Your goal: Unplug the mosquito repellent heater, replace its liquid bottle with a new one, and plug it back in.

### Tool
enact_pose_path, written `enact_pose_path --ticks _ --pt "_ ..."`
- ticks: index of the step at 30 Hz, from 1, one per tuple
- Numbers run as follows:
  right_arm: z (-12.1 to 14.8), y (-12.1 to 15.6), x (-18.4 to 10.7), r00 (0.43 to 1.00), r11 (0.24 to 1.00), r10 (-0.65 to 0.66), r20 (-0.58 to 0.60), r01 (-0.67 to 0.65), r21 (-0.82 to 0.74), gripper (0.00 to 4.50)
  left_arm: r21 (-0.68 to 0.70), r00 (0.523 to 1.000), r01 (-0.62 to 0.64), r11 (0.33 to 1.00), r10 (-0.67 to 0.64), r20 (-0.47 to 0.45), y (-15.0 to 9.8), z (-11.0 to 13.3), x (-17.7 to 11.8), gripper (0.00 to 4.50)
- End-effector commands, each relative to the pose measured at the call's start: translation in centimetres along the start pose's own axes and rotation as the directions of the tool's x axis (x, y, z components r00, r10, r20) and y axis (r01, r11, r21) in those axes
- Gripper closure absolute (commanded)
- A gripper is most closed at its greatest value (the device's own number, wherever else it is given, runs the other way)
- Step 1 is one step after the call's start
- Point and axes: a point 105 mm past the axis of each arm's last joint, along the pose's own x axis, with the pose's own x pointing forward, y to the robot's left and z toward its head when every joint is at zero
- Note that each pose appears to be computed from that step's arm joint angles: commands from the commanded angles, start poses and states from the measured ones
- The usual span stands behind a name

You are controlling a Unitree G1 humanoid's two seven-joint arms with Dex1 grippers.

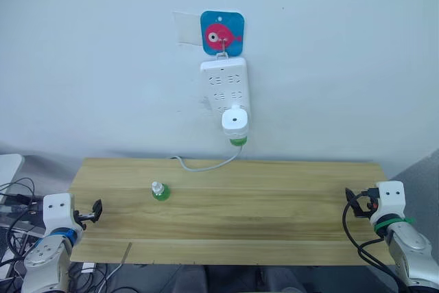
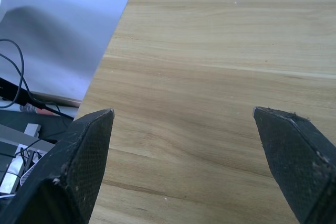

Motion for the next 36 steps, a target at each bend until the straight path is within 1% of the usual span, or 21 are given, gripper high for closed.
enact_pose_path --ticks 1,5,8,10,15,21,25,31,34,36 --pt "1.2 -0.3 -0.3 0.998 1.000 -0.018 0.053 0.019 -0.005 0.00 0.004 0.999 -0.016 1.000 0.016 0.027 1.1 0.6 -0.6 0.04" --pt "1.1 -0.5 -0.9 0.997 0.999 -0.045 0.059 0.045 0.011 0.00 -0.027 0.999 0.016 1.000 -0.015 0.033 0.8 0.6 -1.0 0.04" --pt "1.0 -0.4 -1.2 0.998 0.999 -0.039 0.055 0.039 0.004 0.00 0.003 0.999 0.040 0.999 -0.040 0.034 0.6 0.6 -1.1 0.04" --pt "1.0 -0.6 -1.4 0.997 0.999 -0.048 0.053 0.048 0.002 0.00 -0.004 0.999 0.041 0.999 -0.041 0.028 0.5 0.4 -1.2 0.04" --pt "0.8 -0.6 -2.5 0.997 0.999 -0.051 0.050 0.051 0.006 0.00 0.000 0.996 0.090 0.996 -0.090 0.016 -0.1 0.1 -1.7 0.04" --pt "0.2 -0.6 -3.7 0.997 0.997 -0.076 0.028 0.075 0.025 0.00 0.014 0.995 0.103 0.995 -0.103 0.017 -0.1 0.8 -1.3 0.04" --pt "-0.1 -0.2 -3.8 0.998 0.997 -0.067 0.015 0.067 0.024 0.00 0.017 0.993 0.110 0.994 -0.111 0.028 -0.2 1.3 -1.2 0.04" --pt "0.6 -0.5 -3.8 0.997 0.997 -0.074 0.029 0.073 0.017 0.00 0.030 0.992 0.123 0.992 -0.124 0.023 -0.4 1.3 -0.9 0.04" --pt "1.0 -0.5 -4.2 0.998 0.998 -0.060 0.037 0.061 -0.004 0.00 0.025 0.986 0.158 0.987 -0.159 0.042 -0.8 1.9 -0.8 0.04" --pt "1.9 0.6 -4.7 0.998 0.999 0.024 0.058 -0.021 -0.046 0.00 0.033 0.968 0.230 0.973 -0.233 0.098 -1.0 4.0 -1.2 0.04"
